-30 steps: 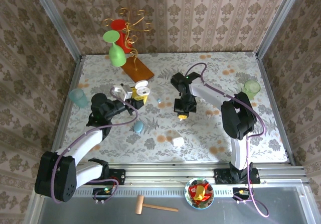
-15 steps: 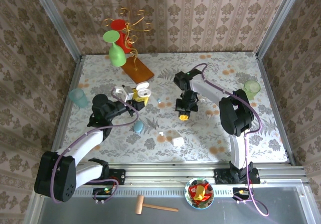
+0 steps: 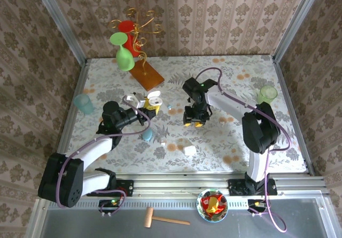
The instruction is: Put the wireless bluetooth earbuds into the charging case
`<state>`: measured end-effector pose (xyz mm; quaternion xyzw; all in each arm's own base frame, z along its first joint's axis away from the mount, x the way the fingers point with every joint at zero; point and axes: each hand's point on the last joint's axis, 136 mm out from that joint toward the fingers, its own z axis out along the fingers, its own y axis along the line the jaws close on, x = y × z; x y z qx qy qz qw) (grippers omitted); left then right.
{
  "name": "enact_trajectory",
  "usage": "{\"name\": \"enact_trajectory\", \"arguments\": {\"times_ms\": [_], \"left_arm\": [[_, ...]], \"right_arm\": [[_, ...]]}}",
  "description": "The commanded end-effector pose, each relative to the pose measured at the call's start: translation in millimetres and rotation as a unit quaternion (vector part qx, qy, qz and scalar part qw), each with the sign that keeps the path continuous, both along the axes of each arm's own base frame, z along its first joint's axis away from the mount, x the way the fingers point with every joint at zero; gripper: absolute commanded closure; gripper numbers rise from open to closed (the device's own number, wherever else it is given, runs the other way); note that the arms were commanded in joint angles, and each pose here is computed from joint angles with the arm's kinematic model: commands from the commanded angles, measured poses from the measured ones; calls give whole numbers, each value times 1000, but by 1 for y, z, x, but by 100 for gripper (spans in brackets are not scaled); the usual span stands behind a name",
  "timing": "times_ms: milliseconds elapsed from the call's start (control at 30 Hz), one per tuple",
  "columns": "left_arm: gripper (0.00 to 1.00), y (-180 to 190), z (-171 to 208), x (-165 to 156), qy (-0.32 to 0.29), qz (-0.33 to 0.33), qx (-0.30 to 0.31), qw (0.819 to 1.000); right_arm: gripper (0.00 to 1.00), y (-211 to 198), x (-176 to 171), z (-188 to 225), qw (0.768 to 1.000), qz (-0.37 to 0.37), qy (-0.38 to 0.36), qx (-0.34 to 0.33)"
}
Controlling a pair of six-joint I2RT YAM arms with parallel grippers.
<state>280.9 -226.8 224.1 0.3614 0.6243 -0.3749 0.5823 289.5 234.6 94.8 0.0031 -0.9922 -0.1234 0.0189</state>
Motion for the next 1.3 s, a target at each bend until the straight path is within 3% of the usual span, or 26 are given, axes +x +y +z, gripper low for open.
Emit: {"name": "enact_trajectory", "arguments": {"times_ms": [0,233,400,467,567,600,733,967,1267], "left_arm": [[84,6,16,9,-35,18,-10,999],[84,21,16,17,-36,44,-8,998],[85,31,20,21,-41,64,-8,997],[85,33,22,21,-46,68,-8,997],[85,35,24,20,-48,71,-9,996],[85,35,25,20,-48,72,-9,996],[85,37,27,19,-52,78,-5,996],[86,40,30,22,-56,89,-5,994],[86,47,37,28,-61,107,-5,992]], "right_arm": [[49,5,18,5,998,-3,-68,15],[41,36,14,6,990,47,-120,62],[37,44,12,15,969,123,-214,-28],[31,46,13,18,961,123,-246,-35],[3,41,16,23,956,76,-284,-8],[0,41,17,24,954,57,-295,15],[0,45,14,14,961,-10,-246,126],[16,95,-21,7,956,-28,-140,256],[27,152,-73,-23,952,4,-27,304]]}}
